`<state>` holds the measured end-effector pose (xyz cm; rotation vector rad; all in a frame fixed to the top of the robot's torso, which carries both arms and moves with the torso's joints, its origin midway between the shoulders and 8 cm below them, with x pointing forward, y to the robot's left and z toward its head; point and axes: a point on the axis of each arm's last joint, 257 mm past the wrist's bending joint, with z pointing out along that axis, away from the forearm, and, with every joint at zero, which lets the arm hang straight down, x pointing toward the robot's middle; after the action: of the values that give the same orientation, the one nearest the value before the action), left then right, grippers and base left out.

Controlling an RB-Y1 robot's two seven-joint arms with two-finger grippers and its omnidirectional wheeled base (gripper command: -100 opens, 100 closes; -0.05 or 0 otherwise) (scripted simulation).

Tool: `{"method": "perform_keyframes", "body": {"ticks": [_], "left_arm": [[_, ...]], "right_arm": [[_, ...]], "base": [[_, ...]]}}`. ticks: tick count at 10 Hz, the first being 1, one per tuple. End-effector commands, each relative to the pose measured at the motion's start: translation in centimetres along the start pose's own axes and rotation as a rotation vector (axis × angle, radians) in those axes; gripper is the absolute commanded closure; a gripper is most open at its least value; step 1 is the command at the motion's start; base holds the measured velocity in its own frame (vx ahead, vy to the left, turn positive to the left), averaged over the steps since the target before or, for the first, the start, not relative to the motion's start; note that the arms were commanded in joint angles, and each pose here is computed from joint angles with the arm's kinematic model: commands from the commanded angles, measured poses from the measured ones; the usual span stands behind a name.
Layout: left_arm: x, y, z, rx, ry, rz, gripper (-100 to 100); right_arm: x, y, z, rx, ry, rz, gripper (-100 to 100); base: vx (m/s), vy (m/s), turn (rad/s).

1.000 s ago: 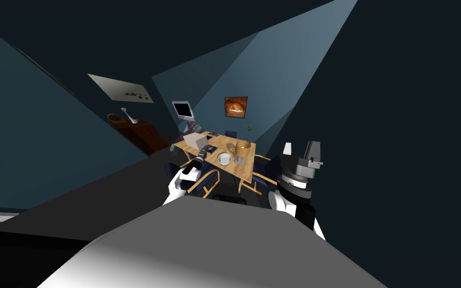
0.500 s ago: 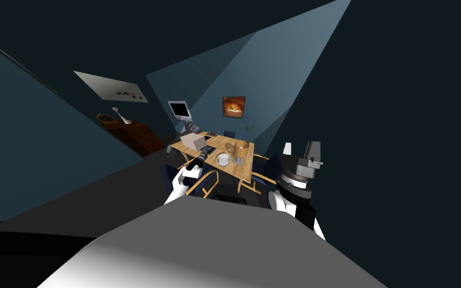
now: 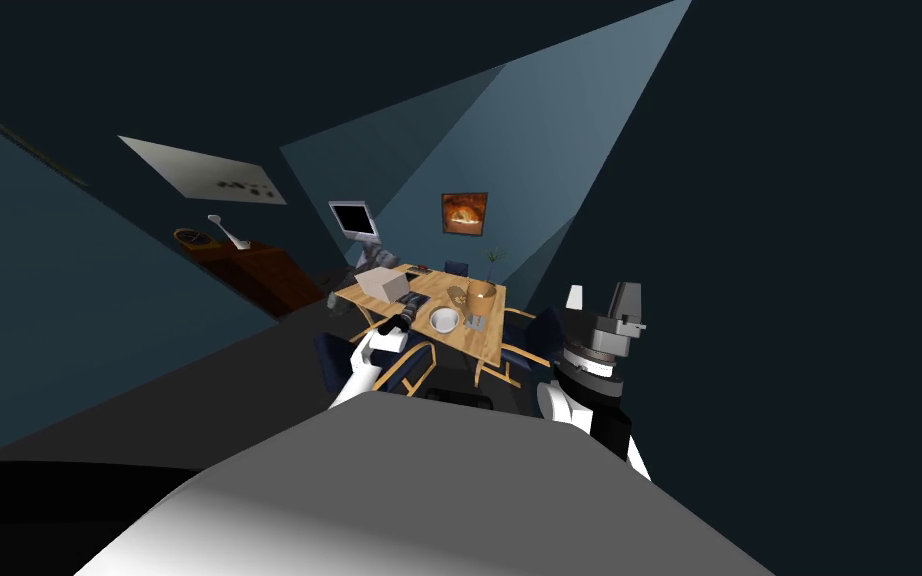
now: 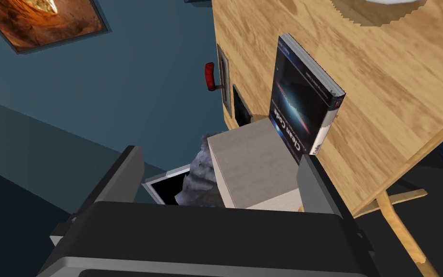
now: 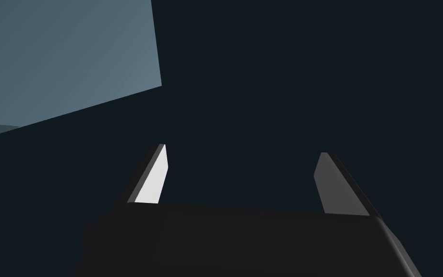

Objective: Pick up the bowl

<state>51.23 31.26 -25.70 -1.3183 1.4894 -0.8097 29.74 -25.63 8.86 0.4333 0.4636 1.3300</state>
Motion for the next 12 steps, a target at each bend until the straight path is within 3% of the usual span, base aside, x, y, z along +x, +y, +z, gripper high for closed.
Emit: {"method": "perform_keyframes", "body": {"ticks": [1,6,12], "left_arm": [[0.1,0.7,0.1,-0.029,0.001,-0.001,-100],[0.9,3.8,1.6,-0.178,0.013,-0.015,-100],[1.7,6.9,1.8,-0.322,0.023,-0.024,-100]], "right_arm": [[0.0,0.0,0.0,0.000,0.000,0.000,0],[0.0,0.0,0.0,0.000,0.000,0.000,0],[0.0,0.0,0.0,0.000,0.000,0.000,0]], "base": [[0.005,0.001,0.013],[0.016,0.002,-0.057],[0.012,0.003,-0.039]]}}
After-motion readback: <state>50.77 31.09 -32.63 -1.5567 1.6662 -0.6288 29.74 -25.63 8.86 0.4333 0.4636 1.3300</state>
